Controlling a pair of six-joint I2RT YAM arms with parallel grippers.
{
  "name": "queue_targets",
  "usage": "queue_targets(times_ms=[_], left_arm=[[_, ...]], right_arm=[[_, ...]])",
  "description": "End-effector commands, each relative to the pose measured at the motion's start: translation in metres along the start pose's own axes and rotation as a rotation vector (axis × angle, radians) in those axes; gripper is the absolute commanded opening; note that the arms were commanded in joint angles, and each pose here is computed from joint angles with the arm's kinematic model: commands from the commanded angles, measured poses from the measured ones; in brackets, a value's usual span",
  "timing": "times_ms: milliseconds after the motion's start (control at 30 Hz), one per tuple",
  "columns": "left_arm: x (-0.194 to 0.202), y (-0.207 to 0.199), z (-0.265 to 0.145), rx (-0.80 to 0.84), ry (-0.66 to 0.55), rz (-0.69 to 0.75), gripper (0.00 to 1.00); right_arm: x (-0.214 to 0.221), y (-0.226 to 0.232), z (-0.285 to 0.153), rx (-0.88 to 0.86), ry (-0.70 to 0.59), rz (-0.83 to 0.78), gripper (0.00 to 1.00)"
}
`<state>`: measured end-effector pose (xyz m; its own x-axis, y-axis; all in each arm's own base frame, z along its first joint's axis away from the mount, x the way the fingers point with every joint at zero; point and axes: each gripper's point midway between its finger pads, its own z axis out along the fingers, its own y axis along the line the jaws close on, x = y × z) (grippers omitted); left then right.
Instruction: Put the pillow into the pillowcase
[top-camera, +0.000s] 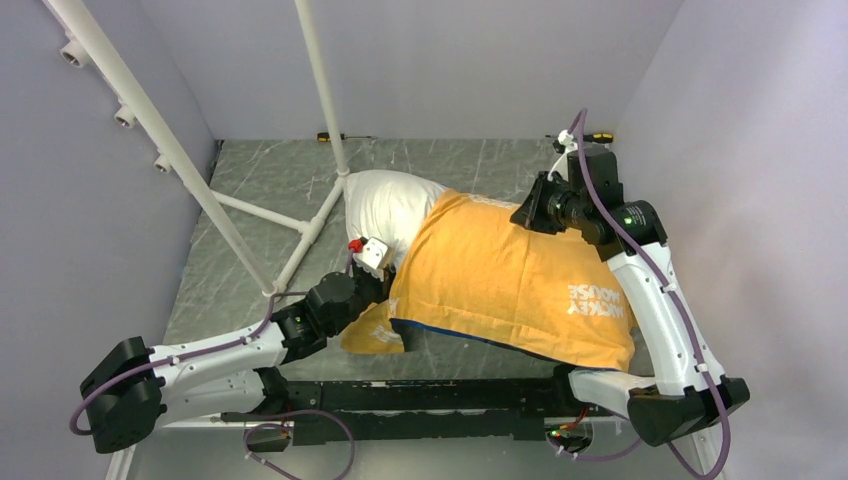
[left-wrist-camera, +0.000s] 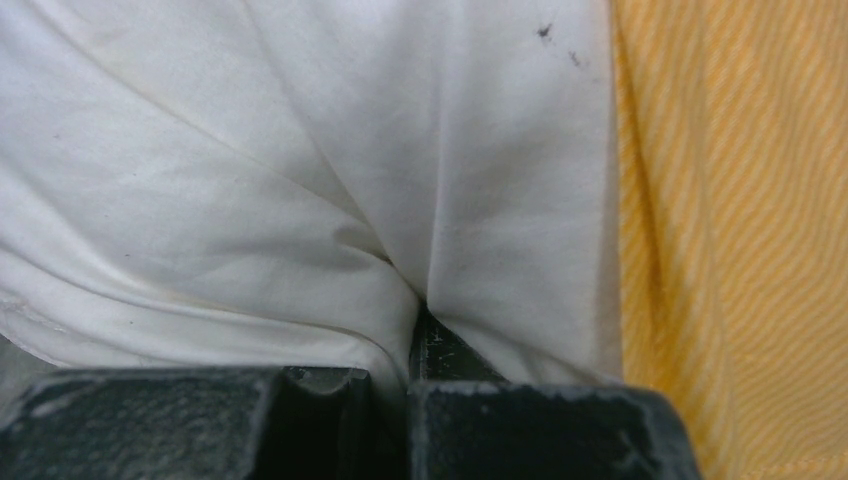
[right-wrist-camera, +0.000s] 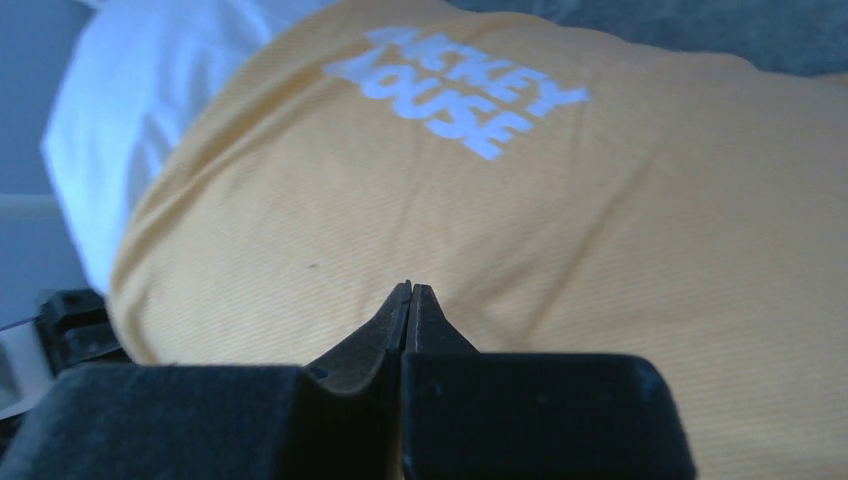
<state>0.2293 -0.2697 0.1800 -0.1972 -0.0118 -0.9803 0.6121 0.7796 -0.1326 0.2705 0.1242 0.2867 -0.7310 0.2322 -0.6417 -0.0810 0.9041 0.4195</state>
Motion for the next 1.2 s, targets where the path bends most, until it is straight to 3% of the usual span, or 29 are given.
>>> queue_targets(times_ms=[0,200,333,433,567,700,800,967,1167], left_arm=[[0.02,-0.016,-0.005,0.081,0.067,-0.005,0.0],[0.019,-0.013,-0.007,0.065,0.056,-0.02,0.0],[0.02,-0.008,-0.007,0.033,0.064,-0.034,0.0],[0.02,-0.002,-0.005,-0.025,0.088,-0.08,0.0],[0.009,-0.002,0.001,-0.082,0.12,-0.182,0.0],[-0.006,0.002,0.011,-0.143,0.203,-0.32,0.0],[-0.022,0.002,0.021,-0.132,0.252,-0.426,0.0],[-0.043,0.018,0.041,-0.127,0.319,-0.587,0.0],[-0.067,0.039,0.063,-0.117,0.385,-0.739,0.0]], right_arm=[[-0.024,0.041,-0.014,-0.192,-0.078,-0.006,0.0],[-0.025,0.034,-0.017,-0.145,-0.079,-0.025,0.0],[-0.01,0.017,-0.029,-0.073,-0.024,-0.103,0.55],[0.012,0.027,-0.039,-0.166,0.053,-0.183,0.76],[0.042,0.031,-0.044,-0.243,0.165,-0.235,0.81],[0.047,0.035,-0.053,-0.263,0.168,-0.225,0.83],[0.046,0.065,-0.069,-0.439,0.165,-0.24,0.85],[0.066,0.102,-0.088,-0.731,0.275,-0.244,0.86],[0.081,0.073,-0.067,-0.534,0.34,-0.149,0.91]])
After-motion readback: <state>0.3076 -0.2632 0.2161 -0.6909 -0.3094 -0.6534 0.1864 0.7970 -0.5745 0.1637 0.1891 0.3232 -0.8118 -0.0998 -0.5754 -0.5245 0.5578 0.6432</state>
